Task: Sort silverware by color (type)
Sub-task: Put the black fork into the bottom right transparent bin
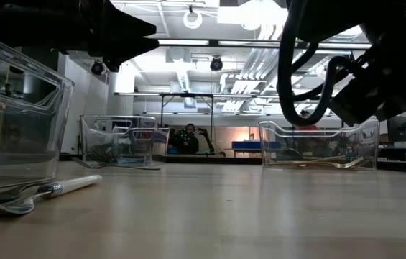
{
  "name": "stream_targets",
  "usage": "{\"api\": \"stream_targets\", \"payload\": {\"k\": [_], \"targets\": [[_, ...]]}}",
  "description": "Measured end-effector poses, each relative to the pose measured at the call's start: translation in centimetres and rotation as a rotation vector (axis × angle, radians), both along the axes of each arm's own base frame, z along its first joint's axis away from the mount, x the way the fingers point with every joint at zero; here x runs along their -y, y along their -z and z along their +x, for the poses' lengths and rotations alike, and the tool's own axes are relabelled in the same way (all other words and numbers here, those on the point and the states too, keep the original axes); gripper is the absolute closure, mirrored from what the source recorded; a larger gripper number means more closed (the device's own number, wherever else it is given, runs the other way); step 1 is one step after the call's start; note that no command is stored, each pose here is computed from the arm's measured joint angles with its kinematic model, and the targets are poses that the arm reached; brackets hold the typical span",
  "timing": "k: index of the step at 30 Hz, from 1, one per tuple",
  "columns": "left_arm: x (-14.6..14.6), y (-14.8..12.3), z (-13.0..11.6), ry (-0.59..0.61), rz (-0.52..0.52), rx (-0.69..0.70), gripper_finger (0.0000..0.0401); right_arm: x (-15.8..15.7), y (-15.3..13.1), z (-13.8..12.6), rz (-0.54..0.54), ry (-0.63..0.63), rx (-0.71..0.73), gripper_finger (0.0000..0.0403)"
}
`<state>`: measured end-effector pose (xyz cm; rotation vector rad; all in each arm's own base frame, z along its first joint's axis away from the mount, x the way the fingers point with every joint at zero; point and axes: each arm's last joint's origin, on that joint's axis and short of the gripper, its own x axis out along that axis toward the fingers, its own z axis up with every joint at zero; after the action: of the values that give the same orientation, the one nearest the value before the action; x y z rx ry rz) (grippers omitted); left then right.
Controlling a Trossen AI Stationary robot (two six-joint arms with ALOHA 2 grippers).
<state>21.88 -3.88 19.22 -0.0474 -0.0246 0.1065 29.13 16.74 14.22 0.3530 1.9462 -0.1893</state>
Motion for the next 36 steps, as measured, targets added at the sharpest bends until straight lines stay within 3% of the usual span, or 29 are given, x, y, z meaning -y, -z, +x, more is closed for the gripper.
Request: {"api": "stream_targets", "payload": {"k": [24, 36], "targets": [[0.00, 0.27, 0.00, -0.001, 0.006, -0.028, 0.0215, 0.10, 0.02, -0.06, -0.053, 0.066, -0.011, 0.0403], [-0.01, 0.27, 0.01, -0.001, -0.003, -0.027, 0.0215, -0.02, 0.09, 0.18, -0.010, -0.011, 0.028, 0.0403]]}}
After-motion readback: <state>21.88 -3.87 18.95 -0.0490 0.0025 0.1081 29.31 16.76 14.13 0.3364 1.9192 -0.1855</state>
